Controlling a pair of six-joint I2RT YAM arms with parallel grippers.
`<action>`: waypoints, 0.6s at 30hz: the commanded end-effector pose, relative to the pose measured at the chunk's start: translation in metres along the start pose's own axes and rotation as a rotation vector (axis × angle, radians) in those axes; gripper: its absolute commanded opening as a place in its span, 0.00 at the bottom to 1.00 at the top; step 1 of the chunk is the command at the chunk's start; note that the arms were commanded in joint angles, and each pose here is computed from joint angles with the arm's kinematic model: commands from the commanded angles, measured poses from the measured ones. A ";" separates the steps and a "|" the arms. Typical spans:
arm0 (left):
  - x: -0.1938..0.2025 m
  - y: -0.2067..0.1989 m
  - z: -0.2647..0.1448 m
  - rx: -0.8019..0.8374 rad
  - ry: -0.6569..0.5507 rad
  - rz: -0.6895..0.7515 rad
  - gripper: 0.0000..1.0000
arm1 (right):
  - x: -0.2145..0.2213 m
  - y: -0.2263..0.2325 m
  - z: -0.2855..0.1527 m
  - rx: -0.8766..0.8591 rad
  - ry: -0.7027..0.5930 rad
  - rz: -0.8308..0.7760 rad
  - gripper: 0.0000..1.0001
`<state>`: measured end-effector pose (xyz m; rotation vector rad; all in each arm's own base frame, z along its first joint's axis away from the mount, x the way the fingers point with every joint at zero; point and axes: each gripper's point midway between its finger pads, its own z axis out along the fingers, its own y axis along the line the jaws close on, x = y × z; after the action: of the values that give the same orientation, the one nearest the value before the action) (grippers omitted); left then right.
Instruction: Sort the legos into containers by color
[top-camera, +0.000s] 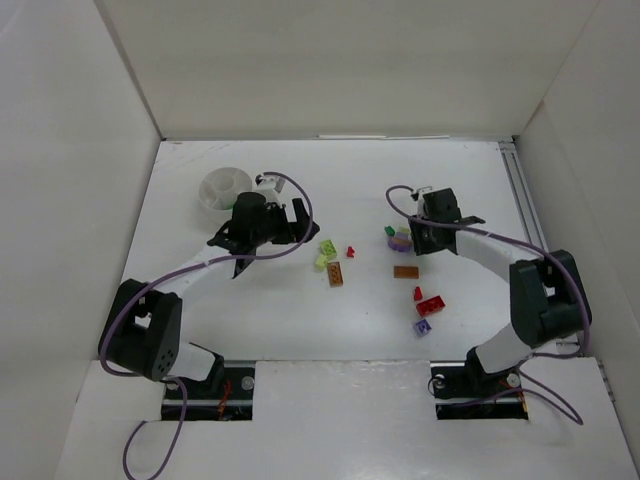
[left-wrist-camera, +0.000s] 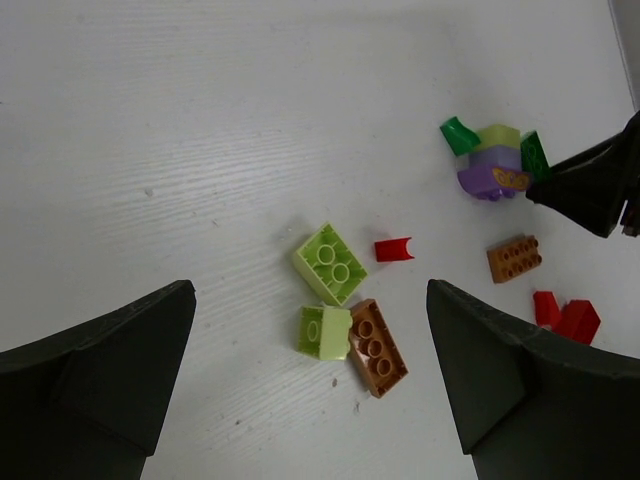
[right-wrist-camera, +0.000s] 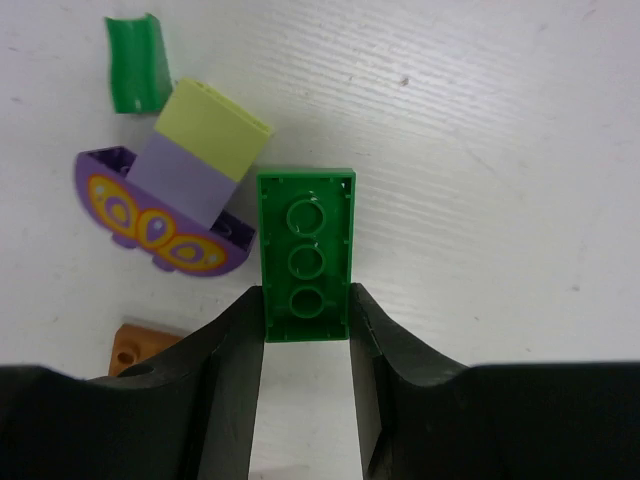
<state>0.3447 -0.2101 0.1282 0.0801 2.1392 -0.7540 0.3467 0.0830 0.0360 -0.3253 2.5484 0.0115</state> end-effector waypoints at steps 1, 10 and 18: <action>-0.033 -0.046 -0.014 0.198 -0.071 0.077 1.00 | -0.051 0.004 -0.041 -0.016 -0.237 -0.033 0.12; -0.034 -0.129 -0.021 0.560 -0.001 0.133 1.00 | -0.086 0.117 -0.127 -0.376 -0.617 -0.406 0.11; -0.041 -0.149 -0.019 0.575 -0.035 0.139 0.94 | -0.100 0.169 -0.155 -0.485 -0.709 -0.528 0.11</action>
<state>0.3052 -0.3073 0.2106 0.4849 1.9050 -1.2343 0.2997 0.2364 0.1707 -0.9526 1.8333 0.4203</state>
